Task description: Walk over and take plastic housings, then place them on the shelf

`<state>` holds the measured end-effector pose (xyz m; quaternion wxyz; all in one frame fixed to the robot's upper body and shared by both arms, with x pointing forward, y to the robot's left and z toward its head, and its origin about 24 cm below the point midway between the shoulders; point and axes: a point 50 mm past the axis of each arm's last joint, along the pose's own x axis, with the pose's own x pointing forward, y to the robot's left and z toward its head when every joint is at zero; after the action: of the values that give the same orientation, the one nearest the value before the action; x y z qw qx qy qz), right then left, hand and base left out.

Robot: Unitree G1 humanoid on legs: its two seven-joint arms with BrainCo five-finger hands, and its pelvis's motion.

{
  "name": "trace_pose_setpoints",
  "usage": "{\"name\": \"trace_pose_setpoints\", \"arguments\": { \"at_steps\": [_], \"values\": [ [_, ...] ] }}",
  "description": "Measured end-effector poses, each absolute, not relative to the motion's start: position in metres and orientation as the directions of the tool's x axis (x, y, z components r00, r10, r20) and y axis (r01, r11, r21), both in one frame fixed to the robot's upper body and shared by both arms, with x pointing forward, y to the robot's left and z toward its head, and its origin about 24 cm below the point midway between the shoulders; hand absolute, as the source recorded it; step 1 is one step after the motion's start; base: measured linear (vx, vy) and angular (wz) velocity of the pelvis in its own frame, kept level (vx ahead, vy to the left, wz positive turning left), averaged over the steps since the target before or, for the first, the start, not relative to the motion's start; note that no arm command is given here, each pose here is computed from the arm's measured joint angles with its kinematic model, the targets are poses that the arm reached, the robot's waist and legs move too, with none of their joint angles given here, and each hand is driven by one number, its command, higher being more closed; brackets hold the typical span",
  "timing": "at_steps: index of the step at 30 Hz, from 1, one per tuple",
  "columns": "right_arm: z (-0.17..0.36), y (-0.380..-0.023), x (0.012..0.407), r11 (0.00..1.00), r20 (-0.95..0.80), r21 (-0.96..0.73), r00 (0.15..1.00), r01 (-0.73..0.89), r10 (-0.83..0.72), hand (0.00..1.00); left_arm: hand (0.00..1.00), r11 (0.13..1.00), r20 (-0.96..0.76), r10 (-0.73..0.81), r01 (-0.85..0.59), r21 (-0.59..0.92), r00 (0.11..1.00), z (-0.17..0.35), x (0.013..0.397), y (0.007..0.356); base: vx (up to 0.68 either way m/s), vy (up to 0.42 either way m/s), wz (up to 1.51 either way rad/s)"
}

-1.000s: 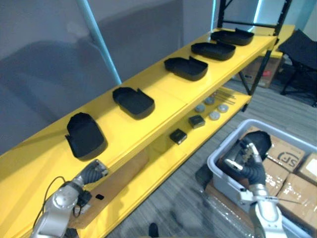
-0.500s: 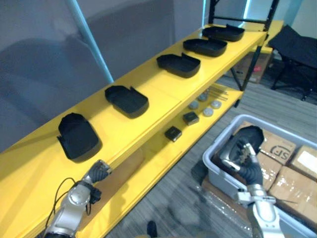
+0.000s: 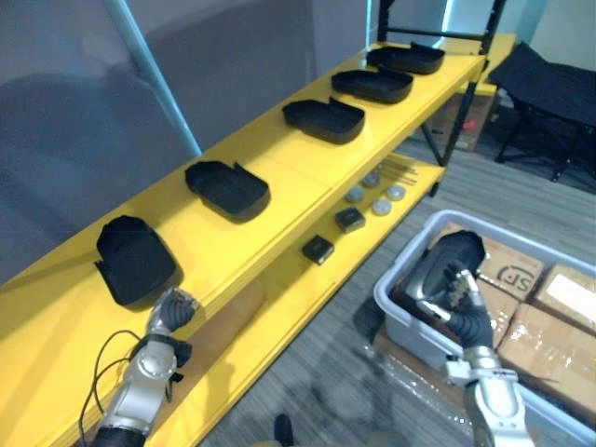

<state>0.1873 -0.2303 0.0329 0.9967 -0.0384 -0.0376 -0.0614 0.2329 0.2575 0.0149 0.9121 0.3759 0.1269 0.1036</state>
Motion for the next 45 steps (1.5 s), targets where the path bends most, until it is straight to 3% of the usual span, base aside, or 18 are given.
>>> {"name": "trace_pose_setpoints", "arguments": {
  "at_steps": [9, 13, 24, 45],
  "values": [
    [0.03, -0.23, 0.183, 0.989, 0.064, -0.069, 0.99, 0.129, -0.124, 0.0, 1.0, 0.625, -0.061, 0.382, -0.209, 0.752, 0.922, 0.026, 0.232, 0.268, 0.0, 0.0, 0.0],
    [0.03, -0.23, 0.183, 0.989, 0.067, -0.069, 0.99, 0.127, -0.123, 0.0, 1.0, 0.571, -0.075, 0.399, -0.184, 0.8, 0.914, 0.024, 0.231, 0.271, 0.0, 0.0, 0.0],
    [0.032, -0.225, 0.186, 0.993, 0.06, -0.065, 0.993, 0.103, -0.099, 0.0, 1.0, 0.573, -0.268, 0.354, 0.018, 0.819, 0.896, 0.0, 0.23, 0.268, 0.0, 0.0, 0.0],
    [0.028, -0.222, 0.187, 0.994, 0.04, -0.062, 0.995, 0.092, -0.09, 0.0, 1.0, 0.513, -0.22, 0.449, -0.048, 0.857, 0.866, -0.005, 0.249, 0.281, 0.0, 0.001, -0.02]
  ]
}}
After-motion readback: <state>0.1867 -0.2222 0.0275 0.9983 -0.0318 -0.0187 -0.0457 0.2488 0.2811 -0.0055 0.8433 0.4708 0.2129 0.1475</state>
